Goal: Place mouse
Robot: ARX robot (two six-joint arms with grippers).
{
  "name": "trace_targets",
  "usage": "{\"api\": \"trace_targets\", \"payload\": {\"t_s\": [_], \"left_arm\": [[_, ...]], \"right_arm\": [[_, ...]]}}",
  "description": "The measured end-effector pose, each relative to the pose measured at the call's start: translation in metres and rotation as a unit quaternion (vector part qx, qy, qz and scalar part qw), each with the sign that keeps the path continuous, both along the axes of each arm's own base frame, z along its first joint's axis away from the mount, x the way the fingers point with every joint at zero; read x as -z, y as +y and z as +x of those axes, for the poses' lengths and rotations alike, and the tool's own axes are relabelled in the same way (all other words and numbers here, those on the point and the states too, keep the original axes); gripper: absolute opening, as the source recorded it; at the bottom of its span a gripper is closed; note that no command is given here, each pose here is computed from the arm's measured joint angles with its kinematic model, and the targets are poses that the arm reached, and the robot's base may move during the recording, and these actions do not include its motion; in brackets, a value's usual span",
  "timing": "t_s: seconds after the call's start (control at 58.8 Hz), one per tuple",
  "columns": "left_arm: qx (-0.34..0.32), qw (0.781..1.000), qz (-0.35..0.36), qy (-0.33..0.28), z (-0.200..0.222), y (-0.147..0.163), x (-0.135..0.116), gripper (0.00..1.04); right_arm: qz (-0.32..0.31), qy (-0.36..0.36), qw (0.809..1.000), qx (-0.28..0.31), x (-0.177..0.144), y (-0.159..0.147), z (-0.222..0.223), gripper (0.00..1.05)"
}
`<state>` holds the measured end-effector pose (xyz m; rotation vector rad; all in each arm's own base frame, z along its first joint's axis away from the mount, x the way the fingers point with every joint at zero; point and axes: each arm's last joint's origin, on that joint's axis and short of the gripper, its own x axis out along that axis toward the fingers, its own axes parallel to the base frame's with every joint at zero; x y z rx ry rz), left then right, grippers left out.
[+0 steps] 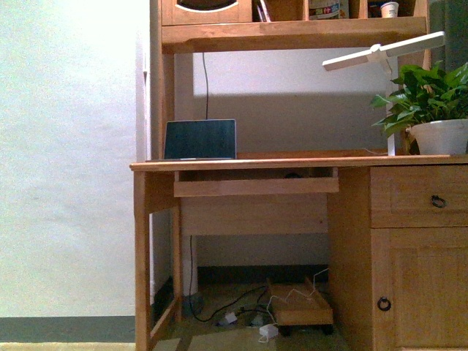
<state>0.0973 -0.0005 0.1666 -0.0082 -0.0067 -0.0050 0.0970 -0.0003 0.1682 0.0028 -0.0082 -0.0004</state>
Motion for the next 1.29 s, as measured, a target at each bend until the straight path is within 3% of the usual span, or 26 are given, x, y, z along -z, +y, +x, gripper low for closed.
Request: {"api": "trace_targets", "payload": {"t_s": [1.293], "left_arm": [[0.000, 1.000, 0.000, 0.000, 0.0000, 0.0000, 0.0000, 0.97]], "right_arm": [[0.000, 0.000, 1.000, 0.000, 0.0000, 0.0000, 0.0000, 0.97]]}}
